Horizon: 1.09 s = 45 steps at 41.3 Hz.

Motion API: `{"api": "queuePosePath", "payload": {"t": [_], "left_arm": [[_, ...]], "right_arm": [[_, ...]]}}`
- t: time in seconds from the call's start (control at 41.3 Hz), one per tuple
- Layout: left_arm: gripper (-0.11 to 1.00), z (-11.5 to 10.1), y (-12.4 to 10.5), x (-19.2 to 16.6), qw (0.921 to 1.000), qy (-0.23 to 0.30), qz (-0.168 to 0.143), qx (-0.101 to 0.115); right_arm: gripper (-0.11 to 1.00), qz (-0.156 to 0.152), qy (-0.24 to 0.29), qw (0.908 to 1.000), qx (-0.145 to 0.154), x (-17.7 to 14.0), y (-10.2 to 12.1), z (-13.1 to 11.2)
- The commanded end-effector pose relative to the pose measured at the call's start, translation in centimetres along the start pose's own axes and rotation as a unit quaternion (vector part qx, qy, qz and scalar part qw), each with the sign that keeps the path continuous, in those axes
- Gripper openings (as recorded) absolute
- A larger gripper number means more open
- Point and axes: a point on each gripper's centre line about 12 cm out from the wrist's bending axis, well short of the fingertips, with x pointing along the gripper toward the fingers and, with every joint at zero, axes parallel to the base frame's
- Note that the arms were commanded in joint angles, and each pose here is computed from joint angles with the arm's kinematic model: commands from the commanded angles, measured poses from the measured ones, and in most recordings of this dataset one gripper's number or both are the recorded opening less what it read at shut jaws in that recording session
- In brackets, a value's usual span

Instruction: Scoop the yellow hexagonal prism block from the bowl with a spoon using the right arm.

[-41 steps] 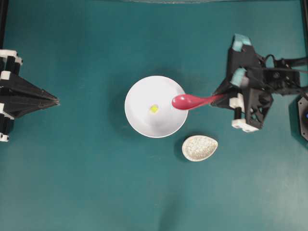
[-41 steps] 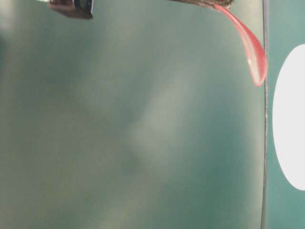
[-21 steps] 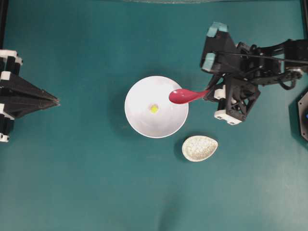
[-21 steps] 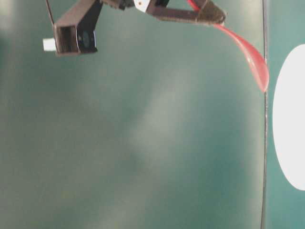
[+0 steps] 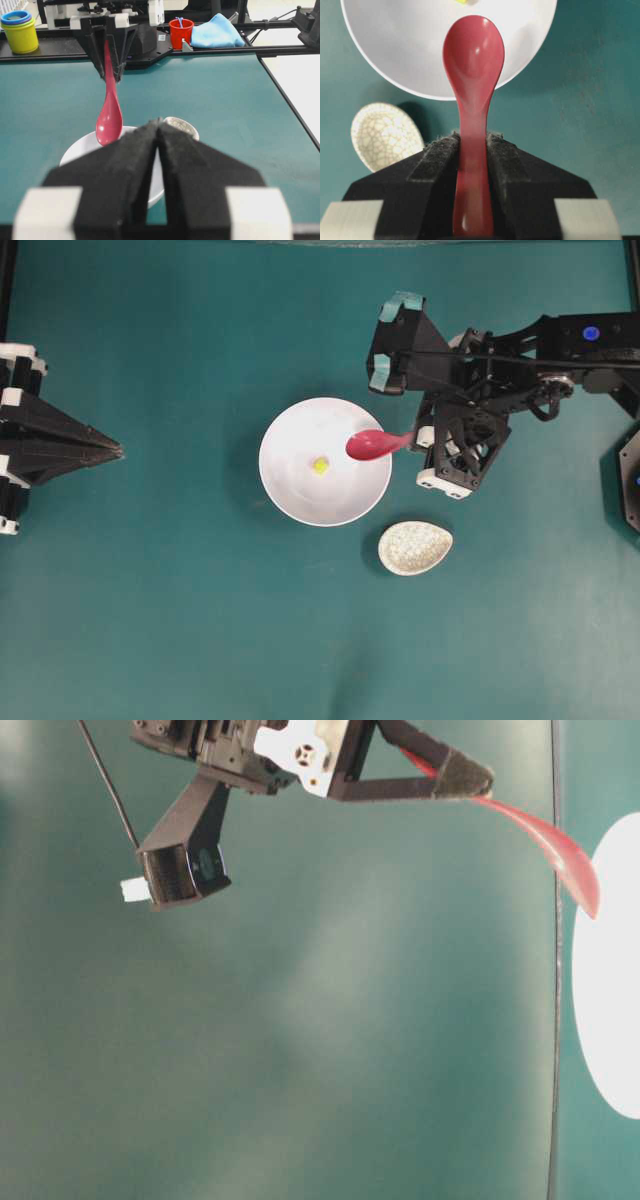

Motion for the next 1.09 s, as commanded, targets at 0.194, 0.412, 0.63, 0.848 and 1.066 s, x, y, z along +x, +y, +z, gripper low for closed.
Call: {"api": "queuePosePath", "payload": {"t": [0.194, 0.412, 0.63, 0.848, 1.066], "left_arm": [[0.07, 0.8, 0.0, 0.2, 1.0, -0.009, 0.0, 0.002], [0.07, 0.7, 0.0, 0.2, 1.0, -0.008, 0.0, 0.002], [0.07, 0.7, 0.0, 0.2, 1.0, -0.008, 0.0, 0.002], [0.07, 0.8, 0.0, 0.2, 1.0, -0.008, -0.001, 0.002], [0.07, 0.7, 0.0, 0.2, 1.0, -0.008, 0.0, 0.002]], "right_arm": [[0.22, 0.012, 0.005, 0.9999, 0.009, 0.4, 0.4, 0.6], [0.22, 0.017, 0.021, 0.9995, 0.017, 1.4, 0.5, 0.5], [0.22, 0.021, 0.029, 0.9991, 0.022, 2.0, 0.6, 0.5], [0.22, 0.026, 0.031, 0.9989, 0.025, 2.1, 0.8, 1.0], [0.22, 0.021, 0.071, 0.997, 0.023, 2.2, 0.9, 1.3]]}}
